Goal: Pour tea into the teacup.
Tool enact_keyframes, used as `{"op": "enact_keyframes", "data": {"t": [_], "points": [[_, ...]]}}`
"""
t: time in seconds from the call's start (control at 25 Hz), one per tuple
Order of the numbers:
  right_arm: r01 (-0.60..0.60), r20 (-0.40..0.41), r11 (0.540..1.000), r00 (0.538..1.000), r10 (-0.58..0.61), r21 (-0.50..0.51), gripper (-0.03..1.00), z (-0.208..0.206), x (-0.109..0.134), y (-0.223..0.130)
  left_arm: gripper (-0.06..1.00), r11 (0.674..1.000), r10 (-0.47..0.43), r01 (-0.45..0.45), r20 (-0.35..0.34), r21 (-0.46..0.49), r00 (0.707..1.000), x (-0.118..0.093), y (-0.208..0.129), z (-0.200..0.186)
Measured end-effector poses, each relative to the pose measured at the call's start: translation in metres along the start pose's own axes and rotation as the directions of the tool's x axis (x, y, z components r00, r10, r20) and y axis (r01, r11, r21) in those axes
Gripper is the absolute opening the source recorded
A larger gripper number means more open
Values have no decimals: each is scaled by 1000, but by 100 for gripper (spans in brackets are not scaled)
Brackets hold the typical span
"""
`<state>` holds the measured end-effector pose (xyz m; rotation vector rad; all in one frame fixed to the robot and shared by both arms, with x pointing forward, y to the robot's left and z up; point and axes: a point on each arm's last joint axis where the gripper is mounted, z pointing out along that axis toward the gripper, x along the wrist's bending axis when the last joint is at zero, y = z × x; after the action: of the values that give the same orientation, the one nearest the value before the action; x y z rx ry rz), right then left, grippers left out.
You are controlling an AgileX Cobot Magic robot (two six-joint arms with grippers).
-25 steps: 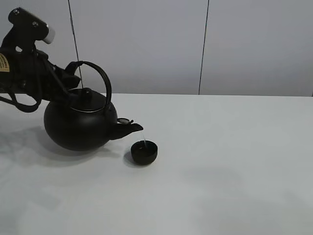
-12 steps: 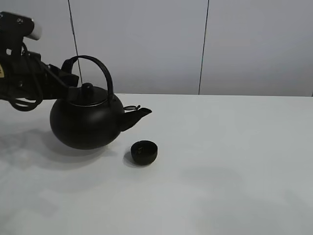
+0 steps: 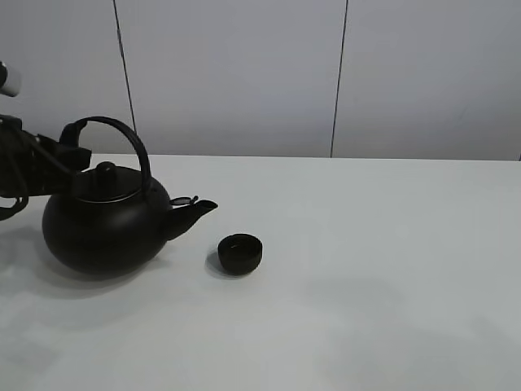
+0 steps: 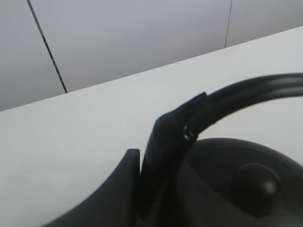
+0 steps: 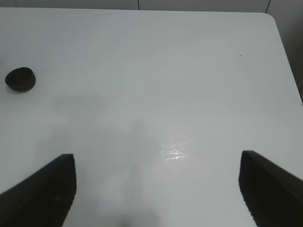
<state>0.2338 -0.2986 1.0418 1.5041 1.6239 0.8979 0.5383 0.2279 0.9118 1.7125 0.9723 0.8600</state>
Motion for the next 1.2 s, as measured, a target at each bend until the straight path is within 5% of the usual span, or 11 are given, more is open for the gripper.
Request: {"op": "enact_keyframes", "data": {"t": [1.2], "points": [[0,0,1000,1000,0,1,64,0,0,0,12,999,-6,5,26,47,1000,-2,-7,-3]]}}
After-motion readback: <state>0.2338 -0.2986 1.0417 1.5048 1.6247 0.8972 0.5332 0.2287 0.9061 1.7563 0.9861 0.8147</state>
